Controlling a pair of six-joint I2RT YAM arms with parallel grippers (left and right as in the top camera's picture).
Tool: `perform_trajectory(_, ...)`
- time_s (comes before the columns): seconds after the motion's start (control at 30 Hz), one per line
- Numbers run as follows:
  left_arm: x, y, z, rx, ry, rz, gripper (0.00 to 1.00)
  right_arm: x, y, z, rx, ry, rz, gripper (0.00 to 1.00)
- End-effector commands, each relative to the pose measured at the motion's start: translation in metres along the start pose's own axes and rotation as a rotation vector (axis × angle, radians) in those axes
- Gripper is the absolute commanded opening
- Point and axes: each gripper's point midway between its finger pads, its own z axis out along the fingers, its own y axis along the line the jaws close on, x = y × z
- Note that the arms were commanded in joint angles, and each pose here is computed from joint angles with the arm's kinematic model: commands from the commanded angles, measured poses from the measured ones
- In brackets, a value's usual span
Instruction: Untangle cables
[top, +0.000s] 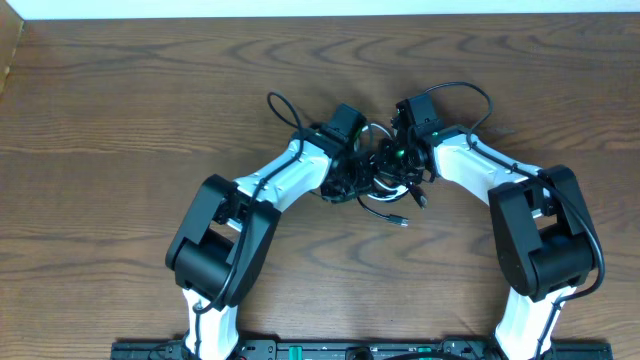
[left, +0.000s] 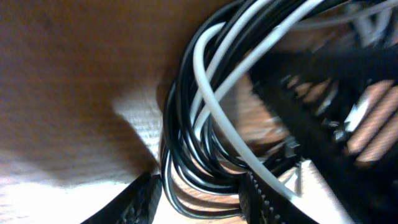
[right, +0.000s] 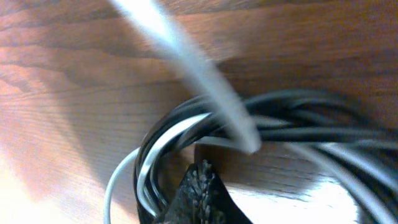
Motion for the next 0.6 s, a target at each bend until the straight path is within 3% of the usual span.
perform_trajectory(0.0,0.016,0.003,0.011,-0.025,0.055,0.027,0.45,-0.002,-0.01,0.002,0.076,-0.033,-0.015,0.01)
perform_trajectory(0.07,0.02,0.007,0.011,-0.04,0.069,0.047,0.36,-0.004,-0.013,0.002,0.096,-0.047,-0.017,0.02)
perform_trajectory(0.2,0.024,0.031,0.008,-0.155,0.074,0.063,0.29,-0.007,-0.018,0.001,0.12,-0.061,-0.034,0.02)
perform_trajectory(0.3,0.028,0.05,0.004,-0.245,0.081,0.079,0.28,-0.007,-0.018,0.001,0.123,-0.061,-0.048,0.02)
perform_trajectory(0.57,0.041,0.078,-0.011,-0.31,0.183,0.096,0.29,-0.009,-0.02,0.001,0.135,-0.07,-0.048,0.02)
